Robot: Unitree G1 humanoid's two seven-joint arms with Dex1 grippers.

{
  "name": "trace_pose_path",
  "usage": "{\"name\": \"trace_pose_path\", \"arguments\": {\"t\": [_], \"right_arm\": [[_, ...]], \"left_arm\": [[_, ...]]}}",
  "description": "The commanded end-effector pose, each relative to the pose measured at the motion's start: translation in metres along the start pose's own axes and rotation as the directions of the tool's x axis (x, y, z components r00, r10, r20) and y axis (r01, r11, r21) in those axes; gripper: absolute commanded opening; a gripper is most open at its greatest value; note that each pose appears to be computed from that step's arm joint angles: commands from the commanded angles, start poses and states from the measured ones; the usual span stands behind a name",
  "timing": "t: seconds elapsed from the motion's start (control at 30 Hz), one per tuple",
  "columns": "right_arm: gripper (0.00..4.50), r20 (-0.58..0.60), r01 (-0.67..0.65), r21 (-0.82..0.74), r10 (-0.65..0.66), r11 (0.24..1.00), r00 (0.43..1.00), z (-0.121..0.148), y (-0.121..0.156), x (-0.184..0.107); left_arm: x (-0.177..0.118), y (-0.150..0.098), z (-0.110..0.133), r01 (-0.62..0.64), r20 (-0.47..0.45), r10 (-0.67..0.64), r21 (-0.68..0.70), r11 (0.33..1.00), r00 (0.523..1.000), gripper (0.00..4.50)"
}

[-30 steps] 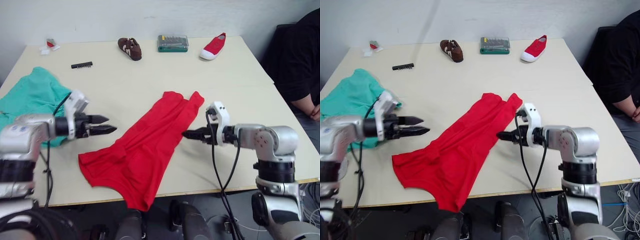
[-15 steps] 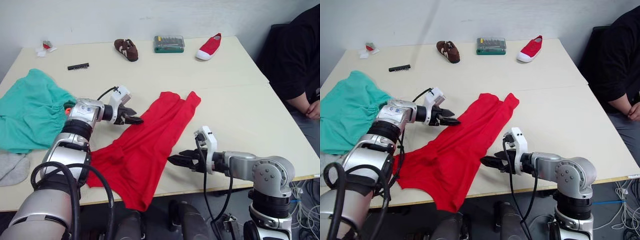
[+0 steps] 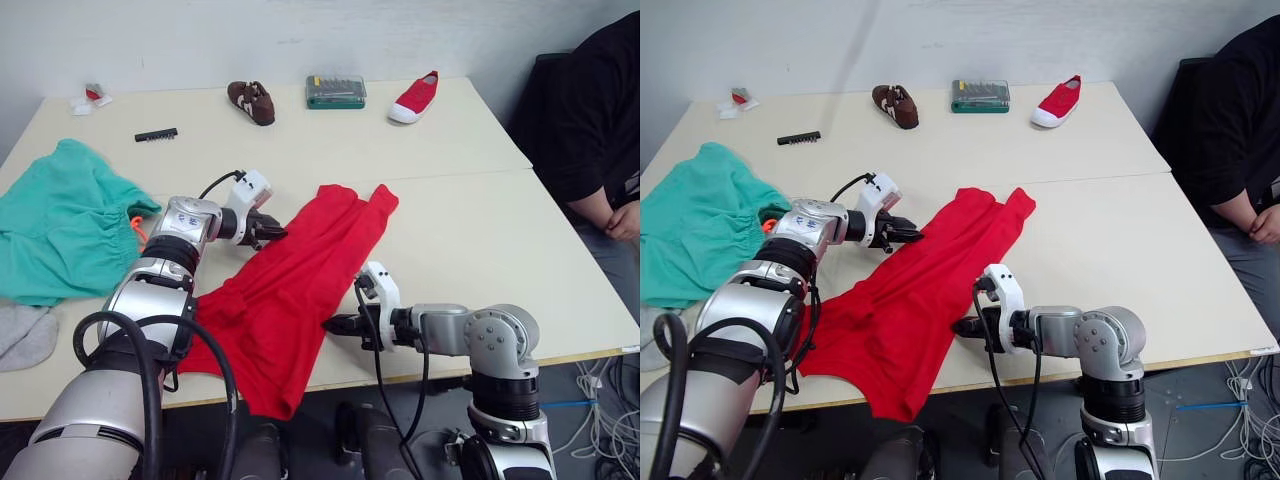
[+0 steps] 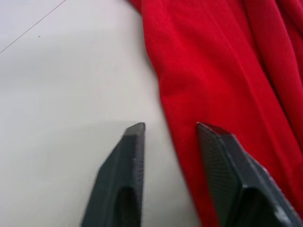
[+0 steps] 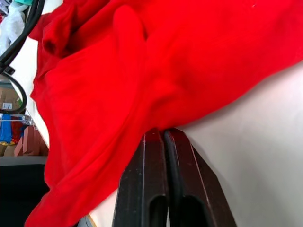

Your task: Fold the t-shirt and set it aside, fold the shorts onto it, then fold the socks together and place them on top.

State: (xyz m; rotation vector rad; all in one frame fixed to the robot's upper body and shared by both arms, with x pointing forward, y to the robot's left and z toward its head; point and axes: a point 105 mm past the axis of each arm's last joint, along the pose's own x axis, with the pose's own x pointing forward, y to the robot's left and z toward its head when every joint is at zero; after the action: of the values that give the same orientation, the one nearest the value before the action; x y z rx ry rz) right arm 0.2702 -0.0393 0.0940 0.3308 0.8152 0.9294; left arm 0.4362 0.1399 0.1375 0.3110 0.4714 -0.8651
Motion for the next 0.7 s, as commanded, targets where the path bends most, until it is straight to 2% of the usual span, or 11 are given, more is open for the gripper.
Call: {"name": "trace_pose_path", "arguments": {"t": [0.03,0.07,0.1,0.53,0.7], "right_arm": [[0.0,-0.039,0.004,0.036,-0.003,0.999,0.999,-0.01,-0.005,0.008],[0.0,-0.038,0.006,0.034,-0.004,0.999,0.999,-0.009,-0.005,0.008],[0.0,-0.035,0.007,0.032,-0.006,0.999,0.999,-0.008,-0.006,0.007],[0.0,-0.019,0.021,0.008,-0.021,1.0,1.0,0.002,-0.019,-0.024],[0.0,-0.017,0.002,-0.015,-0.003,1.0,1.0,0.001,-0.014,-0.023]], "left_arm": [[0.002,-0.002,-0.005,0.005,-0.024,-0.005,-0.002,1.0,1.0,0.37],[0.002,-0.001,-0.005,0.003,-0.023,-0.003,-0.002,1.0,1.0,0.08],[0.002,-0.001,-0.005,0.001,-0.021,-0.001,-0.003,1.0,1.0,0.03],[-0.003,0.003,-0.005,-0.005,0.025,0.006,-0.047,0.999,1.0,0.03],[-0.006,0.005,-0.004,-0.01,0.021,0.011,-0.031,0.999,1.0,0.03]]}}
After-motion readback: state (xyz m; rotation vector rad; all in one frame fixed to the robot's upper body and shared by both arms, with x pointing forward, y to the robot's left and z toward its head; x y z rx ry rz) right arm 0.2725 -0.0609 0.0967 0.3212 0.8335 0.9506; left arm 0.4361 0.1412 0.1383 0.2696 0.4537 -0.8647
